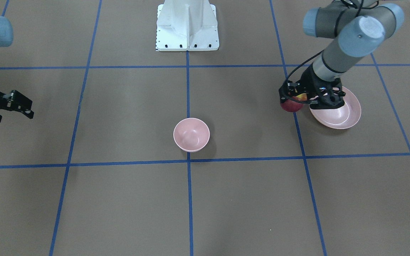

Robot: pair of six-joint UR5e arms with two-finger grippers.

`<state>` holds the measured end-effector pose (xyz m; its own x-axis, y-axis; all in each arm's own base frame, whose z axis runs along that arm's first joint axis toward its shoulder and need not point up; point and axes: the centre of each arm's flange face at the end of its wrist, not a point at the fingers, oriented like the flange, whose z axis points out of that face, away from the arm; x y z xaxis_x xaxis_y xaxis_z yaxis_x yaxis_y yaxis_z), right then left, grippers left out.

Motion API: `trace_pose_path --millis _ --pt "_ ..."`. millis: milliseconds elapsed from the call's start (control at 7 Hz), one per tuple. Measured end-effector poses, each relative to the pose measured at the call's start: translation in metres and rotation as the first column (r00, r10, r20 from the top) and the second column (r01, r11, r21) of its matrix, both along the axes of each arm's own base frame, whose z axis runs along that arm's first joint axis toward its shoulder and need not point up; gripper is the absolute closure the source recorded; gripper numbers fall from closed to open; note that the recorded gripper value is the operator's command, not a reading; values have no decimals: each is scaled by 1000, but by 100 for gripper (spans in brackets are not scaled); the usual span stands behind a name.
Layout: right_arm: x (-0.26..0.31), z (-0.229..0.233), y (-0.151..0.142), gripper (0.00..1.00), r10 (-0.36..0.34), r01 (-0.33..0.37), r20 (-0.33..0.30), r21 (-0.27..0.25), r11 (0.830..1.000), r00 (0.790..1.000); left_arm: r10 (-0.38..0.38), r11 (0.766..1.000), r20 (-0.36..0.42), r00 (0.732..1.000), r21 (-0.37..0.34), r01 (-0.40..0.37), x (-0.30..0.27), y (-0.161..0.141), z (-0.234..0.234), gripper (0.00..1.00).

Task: Move apple from plate to bowl
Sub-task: 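Carry the apple with the left gripper over the pink bowl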

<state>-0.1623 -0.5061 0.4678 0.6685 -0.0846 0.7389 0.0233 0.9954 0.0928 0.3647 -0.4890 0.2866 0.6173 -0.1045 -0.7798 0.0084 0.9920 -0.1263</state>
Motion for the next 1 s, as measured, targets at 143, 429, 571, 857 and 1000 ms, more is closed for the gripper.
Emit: trace_pose_path --millis 143,429,571,857,1000 --pt "24 22 -3 0 -14 14 -15 16 1000 1000 -28 999 8 1000 -15 28 49 -11 -59 100" --pt "42 42 -8 0 -34 35 -22 28 999 999 -59 998 51 997 -15 60 156 -33 -152 100" --pt "42 43 -9 0 -39 39 -15 28 999 999 -68 998 66 995 1 68 197 -33 -168 100" --pt "42 42 -9 0 -45 45 -3 27 999 999 -95 994 67 993 52 91 241 -32 -163 100" --pt "41 42 -9 0 -45 45 -1 27 999 999 -96 994 69 993 61 92 248 -33 -158 100"
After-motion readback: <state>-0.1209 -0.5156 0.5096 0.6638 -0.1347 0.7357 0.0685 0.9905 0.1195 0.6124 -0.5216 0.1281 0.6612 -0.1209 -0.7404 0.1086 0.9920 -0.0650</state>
